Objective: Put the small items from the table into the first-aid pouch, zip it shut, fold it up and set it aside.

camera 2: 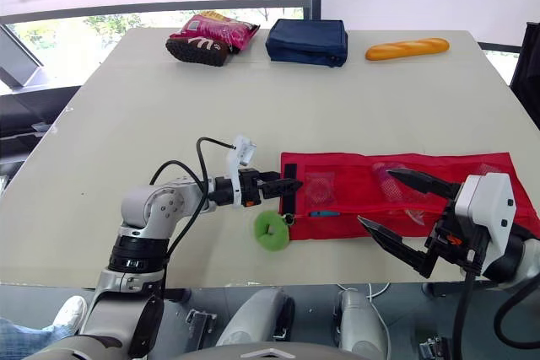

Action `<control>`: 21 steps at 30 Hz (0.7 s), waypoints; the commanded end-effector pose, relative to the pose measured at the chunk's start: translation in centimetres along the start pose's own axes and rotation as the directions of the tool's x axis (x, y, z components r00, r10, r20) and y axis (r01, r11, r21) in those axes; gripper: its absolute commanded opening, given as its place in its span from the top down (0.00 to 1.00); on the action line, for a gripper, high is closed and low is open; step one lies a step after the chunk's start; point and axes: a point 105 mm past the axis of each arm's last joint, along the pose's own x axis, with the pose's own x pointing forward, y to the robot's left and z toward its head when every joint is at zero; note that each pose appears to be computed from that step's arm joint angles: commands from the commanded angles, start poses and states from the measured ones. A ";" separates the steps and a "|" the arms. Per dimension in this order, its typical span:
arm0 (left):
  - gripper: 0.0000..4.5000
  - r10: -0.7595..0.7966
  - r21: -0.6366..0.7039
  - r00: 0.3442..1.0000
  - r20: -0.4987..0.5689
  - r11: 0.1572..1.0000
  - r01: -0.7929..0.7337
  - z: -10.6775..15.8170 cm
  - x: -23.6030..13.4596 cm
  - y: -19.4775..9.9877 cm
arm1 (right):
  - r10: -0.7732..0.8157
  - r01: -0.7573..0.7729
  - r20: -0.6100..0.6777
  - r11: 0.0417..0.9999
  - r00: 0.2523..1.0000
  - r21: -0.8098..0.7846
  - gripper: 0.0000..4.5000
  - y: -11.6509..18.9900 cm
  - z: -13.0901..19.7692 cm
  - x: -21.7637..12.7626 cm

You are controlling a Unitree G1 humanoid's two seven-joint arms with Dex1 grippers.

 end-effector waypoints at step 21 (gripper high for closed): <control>0.99 -0.039 -0.187 0.993 0.116 0.980 0.061 1.5 -0.5 -0.2 | 0.215 -0.214 -0.109 0.977 0.971 0.021 0.00 3.6 -3.3 5.6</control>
